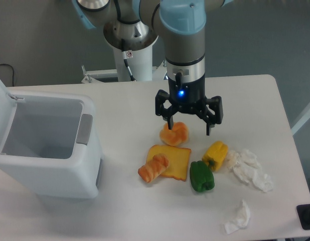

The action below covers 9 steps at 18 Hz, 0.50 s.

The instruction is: Pick up the square bread

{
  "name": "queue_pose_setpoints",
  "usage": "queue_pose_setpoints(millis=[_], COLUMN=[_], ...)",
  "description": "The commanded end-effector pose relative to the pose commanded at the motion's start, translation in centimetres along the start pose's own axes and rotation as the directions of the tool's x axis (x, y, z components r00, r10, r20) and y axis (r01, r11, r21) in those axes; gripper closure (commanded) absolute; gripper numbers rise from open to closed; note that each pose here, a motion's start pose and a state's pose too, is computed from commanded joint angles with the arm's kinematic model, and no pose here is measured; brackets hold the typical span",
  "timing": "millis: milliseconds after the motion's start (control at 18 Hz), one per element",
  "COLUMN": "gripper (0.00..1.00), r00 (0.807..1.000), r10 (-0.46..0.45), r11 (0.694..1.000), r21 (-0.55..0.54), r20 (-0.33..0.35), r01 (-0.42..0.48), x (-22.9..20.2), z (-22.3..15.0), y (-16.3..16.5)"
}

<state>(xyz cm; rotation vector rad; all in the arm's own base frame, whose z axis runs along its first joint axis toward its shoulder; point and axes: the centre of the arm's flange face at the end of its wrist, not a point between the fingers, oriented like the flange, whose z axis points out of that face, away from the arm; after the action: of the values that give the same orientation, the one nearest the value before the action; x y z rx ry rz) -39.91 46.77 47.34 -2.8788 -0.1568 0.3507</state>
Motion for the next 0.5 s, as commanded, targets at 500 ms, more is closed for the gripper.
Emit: queue_pose_setpoints(millis=[500], gripper=[0.0], r00=[1.0], r10=[0.017], r11=[1.0], r21=[-0.013], r20=[-0.001], r01=[-0.017], x=[0.13], z=[0.39], y=[0.14])
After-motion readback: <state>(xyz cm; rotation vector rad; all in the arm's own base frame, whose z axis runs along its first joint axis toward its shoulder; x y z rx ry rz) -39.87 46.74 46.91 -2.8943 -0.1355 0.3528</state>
